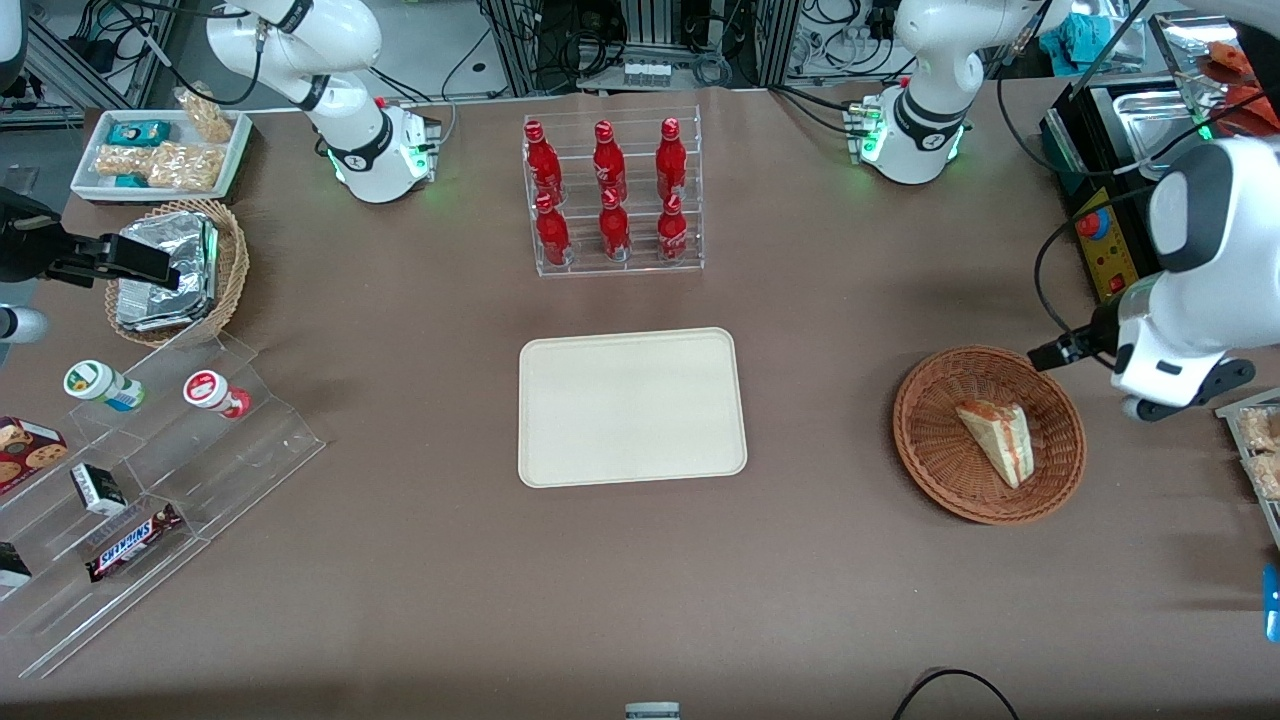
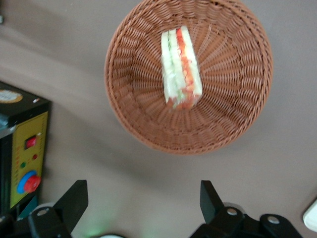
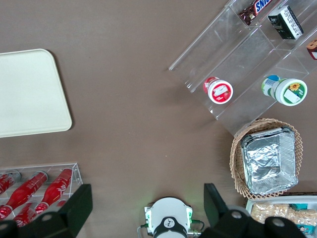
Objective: Place sandwich from basket to tray
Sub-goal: 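Lower the left gripper onto the wrapped sandwich and close on it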
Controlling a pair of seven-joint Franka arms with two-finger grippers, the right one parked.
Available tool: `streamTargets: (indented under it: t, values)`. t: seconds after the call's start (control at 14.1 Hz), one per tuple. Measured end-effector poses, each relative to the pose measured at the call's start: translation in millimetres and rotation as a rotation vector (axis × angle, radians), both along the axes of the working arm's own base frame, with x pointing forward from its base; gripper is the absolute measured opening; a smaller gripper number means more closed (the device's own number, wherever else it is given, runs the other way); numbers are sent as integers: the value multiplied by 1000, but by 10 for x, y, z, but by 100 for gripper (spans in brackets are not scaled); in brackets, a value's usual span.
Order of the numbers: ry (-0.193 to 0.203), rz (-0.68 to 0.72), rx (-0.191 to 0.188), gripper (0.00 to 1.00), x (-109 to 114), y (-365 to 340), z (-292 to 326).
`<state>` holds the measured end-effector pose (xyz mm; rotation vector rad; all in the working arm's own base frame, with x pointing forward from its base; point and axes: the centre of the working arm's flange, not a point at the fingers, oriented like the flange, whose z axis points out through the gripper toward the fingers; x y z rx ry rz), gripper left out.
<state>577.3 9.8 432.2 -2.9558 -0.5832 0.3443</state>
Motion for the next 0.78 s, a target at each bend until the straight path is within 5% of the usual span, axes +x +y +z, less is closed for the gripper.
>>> streamTargets:
  t: [0.78]
  values:
    - [-126, -19, -36, 100, 194, -43, -1029]
